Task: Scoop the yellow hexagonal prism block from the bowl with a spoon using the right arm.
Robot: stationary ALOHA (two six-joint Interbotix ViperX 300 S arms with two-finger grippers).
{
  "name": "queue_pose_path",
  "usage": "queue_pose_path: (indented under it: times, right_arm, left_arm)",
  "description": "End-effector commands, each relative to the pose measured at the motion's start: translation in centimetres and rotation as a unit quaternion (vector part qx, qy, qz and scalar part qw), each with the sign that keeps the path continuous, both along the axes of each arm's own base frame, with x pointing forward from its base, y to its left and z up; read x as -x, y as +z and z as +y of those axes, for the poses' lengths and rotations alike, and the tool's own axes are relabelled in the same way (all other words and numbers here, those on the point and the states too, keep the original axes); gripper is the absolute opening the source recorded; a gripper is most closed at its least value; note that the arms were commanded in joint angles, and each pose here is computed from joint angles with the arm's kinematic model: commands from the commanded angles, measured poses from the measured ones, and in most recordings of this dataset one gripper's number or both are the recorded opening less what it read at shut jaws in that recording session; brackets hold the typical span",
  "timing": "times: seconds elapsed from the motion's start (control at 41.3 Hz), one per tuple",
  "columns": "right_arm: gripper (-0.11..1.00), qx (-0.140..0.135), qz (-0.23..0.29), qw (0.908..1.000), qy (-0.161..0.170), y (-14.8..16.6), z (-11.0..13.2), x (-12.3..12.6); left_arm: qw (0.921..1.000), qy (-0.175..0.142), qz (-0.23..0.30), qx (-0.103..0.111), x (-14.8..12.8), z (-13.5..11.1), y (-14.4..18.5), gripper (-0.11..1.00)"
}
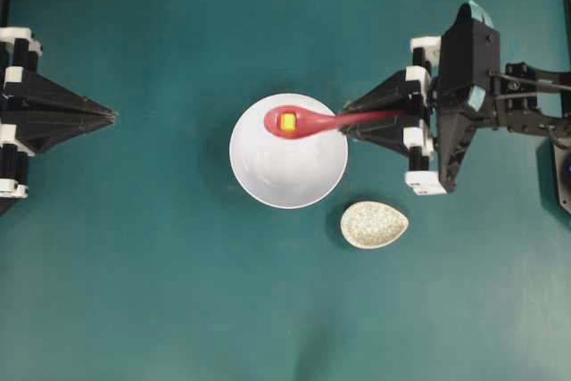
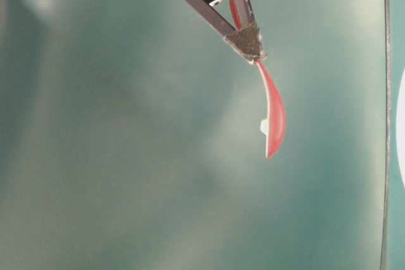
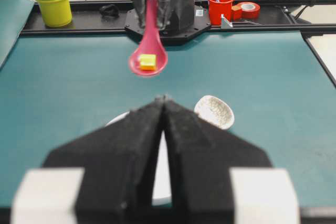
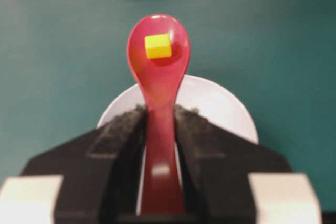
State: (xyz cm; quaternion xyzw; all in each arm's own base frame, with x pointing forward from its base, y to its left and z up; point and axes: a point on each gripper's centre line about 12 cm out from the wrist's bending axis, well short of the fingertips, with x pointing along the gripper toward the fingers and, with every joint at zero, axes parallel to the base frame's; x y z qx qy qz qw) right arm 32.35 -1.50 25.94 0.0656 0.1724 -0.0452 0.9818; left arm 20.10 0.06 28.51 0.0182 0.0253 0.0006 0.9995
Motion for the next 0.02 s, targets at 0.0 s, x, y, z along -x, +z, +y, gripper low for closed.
queue_pose_path:
  times: [0.0]
  right_arm:
    - [0.25,0.000,-0.023,0.9997,0.001,1.38,0.15,-0.15]
  left_arm:
    - [1.0000,0.001,-0.005,0.000,-0.26,0.03,0.59,0.04]
